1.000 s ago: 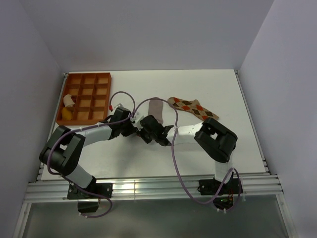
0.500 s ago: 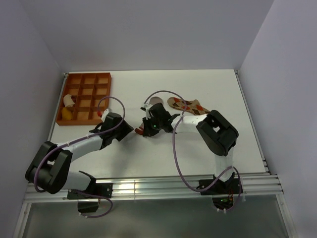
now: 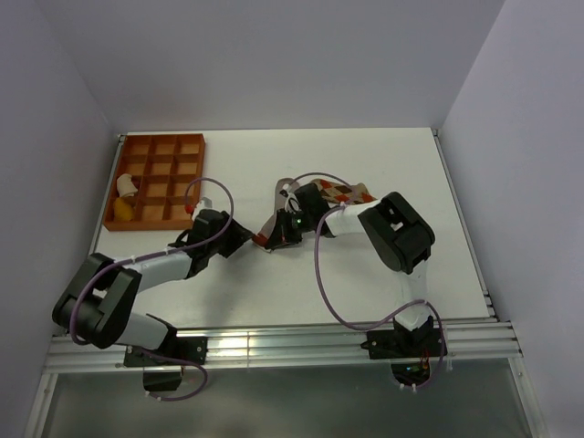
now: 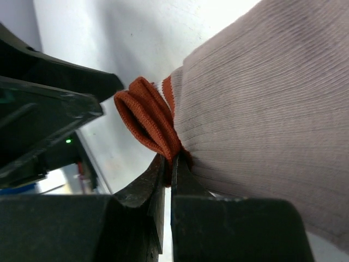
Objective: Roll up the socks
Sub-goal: Roll the sock at the center of the board.
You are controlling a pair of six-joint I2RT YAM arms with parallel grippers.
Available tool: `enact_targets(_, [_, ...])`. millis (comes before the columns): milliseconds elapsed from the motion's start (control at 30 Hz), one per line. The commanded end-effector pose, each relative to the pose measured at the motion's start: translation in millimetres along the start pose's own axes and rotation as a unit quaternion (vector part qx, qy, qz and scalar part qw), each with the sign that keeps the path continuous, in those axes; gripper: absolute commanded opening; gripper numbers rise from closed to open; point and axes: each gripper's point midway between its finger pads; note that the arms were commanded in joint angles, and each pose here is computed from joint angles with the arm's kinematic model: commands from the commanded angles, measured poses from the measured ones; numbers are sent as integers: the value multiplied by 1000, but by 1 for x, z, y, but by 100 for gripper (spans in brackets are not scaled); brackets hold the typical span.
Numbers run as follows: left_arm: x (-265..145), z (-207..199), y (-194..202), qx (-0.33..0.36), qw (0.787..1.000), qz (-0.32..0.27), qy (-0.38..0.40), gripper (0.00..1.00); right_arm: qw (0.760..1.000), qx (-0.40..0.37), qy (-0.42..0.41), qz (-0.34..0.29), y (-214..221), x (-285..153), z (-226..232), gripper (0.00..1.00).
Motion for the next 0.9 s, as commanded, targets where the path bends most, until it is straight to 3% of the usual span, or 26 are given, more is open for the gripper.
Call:
enact_targets(0, [6, -12, 6, 15, 1000, 11, 24, 53, 995, 81, 13, 54, 39, 4, -18, 0])
enact_targets(867, [31, 6, 31, 31, 998, 45, -10, 38, 989, 133, -1, 58, 44, 6, -24, 0])
Point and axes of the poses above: each gripper's point midway between its finger pads, its own x axis out along the fingers, its own z axis along the line the jaws close on, y = z × x, and after that the axes turned 15 degrees about -x, right-handed
